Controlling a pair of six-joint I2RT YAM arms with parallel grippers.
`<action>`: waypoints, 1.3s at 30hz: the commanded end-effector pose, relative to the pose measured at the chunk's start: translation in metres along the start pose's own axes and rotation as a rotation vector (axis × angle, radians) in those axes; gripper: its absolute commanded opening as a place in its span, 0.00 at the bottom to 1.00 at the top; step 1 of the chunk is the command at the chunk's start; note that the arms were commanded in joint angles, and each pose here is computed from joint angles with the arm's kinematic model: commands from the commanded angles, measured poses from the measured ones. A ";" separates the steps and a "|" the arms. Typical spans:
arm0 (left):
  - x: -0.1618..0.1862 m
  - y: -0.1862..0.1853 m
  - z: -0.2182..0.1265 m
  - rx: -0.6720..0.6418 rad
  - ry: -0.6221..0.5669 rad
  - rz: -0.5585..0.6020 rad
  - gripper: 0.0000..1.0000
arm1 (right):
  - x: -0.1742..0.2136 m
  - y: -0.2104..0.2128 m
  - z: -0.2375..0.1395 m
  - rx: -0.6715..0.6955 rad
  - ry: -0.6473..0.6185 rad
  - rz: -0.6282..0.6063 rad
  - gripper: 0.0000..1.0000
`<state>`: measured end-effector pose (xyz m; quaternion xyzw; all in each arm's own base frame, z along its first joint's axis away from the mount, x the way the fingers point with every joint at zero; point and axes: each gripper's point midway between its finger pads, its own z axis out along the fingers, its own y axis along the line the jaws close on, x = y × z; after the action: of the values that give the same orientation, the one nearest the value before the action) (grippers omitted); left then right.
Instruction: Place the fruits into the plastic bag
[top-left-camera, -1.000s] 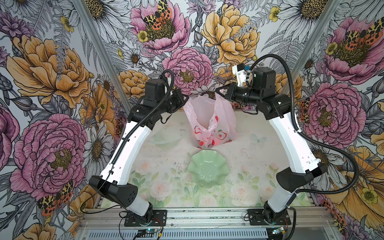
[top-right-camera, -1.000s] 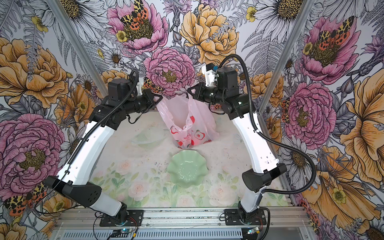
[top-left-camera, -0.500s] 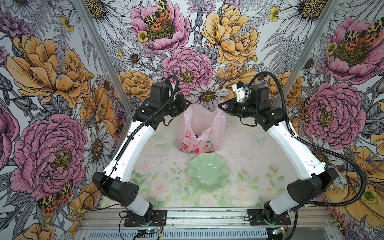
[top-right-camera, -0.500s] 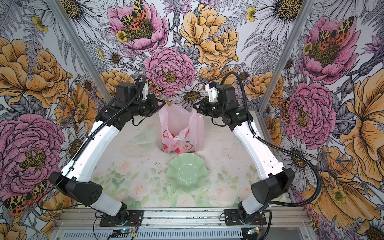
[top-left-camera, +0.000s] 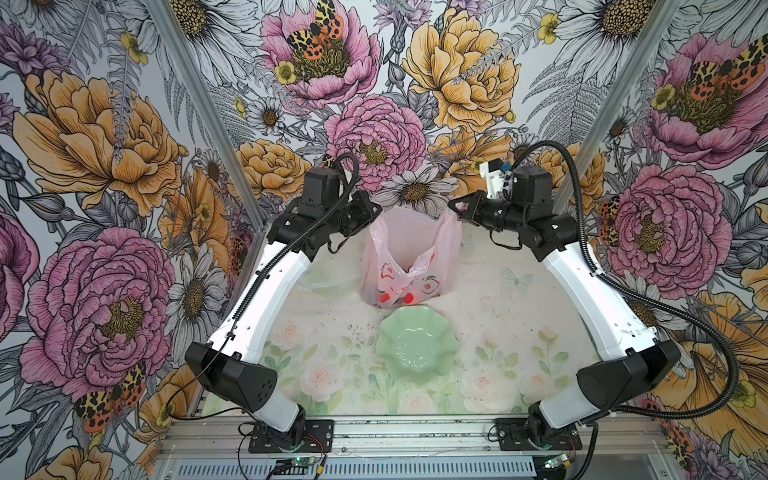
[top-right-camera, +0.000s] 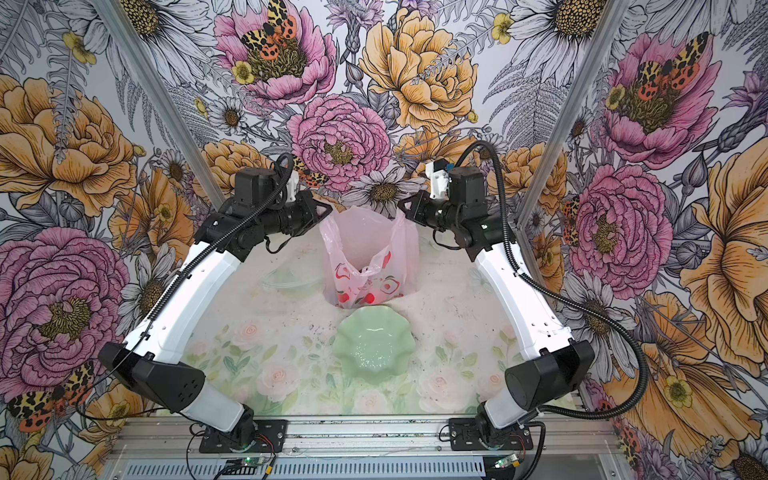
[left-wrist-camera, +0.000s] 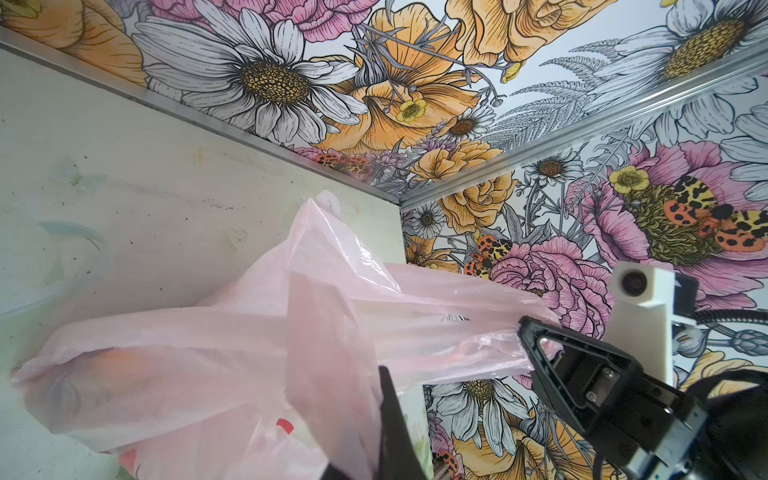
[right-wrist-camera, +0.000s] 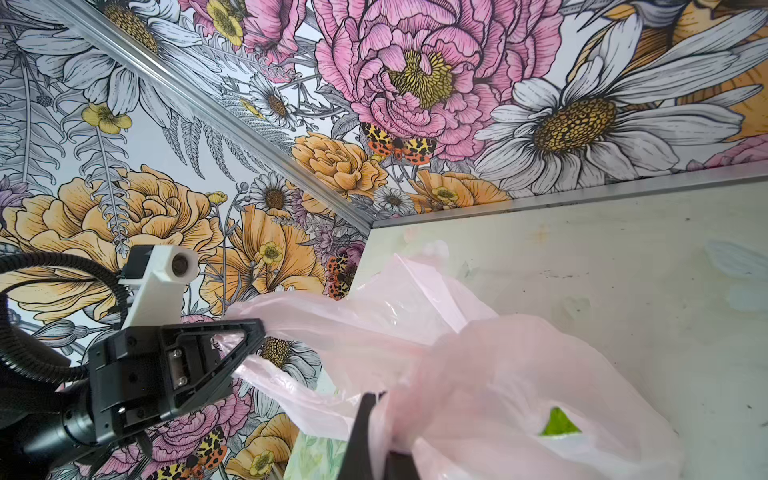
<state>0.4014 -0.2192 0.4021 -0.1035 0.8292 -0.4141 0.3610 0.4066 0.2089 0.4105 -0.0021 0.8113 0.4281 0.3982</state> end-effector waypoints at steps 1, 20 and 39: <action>0.000 -0.002 0.004 0.028 0.010 0.028 0.00 | -0.012 0.019 -0.017 -0.047 -0.056 -0.031 0.00; 0.005 0.005 -0.005 0.024 0.017 0.025 0.42 | 0.009 0.000 -0.025 -0.007 -0.044 -0.007 0.55; -0.016 0.017 -0.059 0.007 -0.104 0.030 0.99 | -0.009 -0.004 -0.072 0.038 -0.165 -0.065 1.00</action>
<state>0.3789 -0.1765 0.4106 -0.1164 0.8179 -0.4100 0.3864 0.3763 0.1630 0.4183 0.0262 0.7985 0.4115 0.4385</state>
